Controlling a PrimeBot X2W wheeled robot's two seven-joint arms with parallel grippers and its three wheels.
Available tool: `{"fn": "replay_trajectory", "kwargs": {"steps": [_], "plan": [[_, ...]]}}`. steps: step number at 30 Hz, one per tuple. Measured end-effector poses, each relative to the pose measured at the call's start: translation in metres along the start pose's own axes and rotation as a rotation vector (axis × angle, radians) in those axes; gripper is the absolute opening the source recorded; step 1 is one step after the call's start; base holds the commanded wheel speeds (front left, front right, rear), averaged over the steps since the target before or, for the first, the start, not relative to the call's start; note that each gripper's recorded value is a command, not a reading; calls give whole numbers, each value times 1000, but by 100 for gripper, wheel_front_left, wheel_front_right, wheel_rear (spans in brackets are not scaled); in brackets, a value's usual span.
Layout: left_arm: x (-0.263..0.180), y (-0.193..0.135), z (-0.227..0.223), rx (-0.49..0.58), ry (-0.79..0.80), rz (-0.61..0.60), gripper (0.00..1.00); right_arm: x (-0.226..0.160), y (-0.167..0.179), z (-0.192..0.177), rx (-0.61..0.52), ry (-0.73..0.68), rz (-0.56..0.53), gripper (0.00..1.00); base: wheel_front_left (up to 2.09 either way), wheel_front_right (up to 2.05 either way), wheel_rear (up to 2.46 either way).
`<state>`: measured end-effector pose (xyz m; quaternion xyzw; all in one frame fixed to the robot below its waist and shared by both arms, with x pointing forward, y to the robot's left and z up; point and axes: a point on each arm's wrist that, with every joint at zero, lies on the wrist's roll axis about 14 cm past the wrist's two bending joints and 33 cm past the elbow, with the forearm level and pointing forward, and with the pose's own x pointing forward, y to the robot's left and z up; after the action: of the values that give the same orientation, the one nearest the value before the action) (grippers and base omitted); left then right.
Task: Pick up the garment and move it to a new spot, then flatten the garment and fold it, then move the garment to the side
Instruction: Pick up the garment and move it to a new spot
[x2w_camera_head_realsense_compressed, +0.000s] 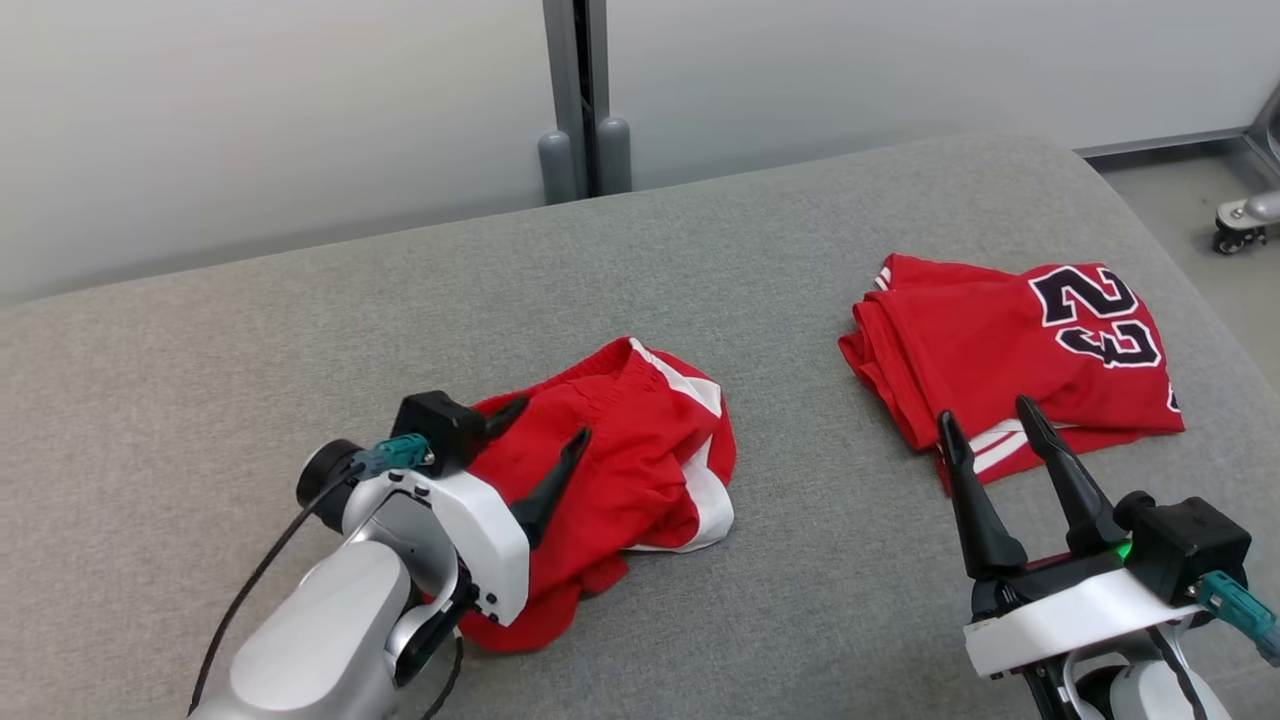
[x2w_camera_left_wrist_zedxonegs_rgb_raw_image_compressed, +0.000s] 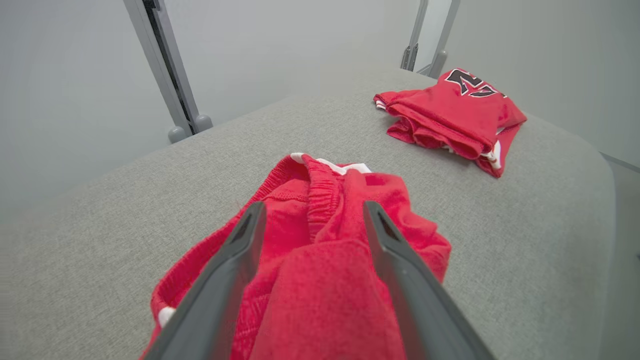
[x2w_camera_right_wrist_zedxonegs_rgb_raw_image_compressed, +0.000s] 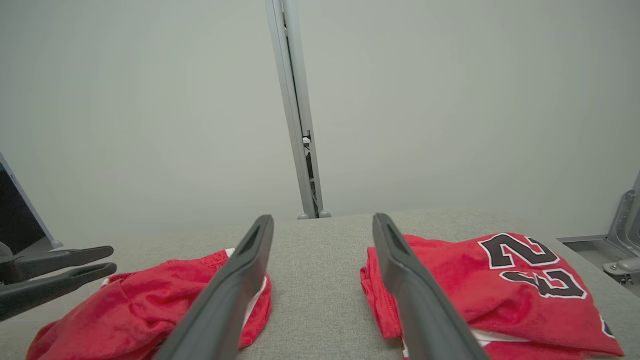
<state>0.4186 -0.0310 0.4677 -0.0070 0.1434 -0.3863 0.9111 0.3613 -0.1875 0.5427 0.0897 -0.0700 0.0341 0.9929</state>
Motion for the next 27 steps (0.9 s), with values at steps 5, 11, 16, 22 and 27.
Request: {"fn": "replay_trajectory", "kwargs": {"steps": [5, 11, 16, 22, 27], "plan": [[-12, 14, 32, -4, -115, 51, 100, 1, 7, 4, -1, -11, 25, 100, 0, 0, 0], [-49, 50, 78, 13, -284, 196, 100, 1, 12, 12, -7, -32, 49, 100, 0, 0, 0], [-95, 83, 90, 18, -371, 353, 100, 1, 17, 13, -2, -38, 62, 100, 0, 0, 0], [-146, 100, 82, -18, -453, 523, 100, -2, 22, 9, 9, -29, 70, 100, 0, 0, 0], [-175, 106, 59, -54, -451, 642, 100, -2, 27, 10, 16, -35, 77, 100, 0, 0, 0]]}}
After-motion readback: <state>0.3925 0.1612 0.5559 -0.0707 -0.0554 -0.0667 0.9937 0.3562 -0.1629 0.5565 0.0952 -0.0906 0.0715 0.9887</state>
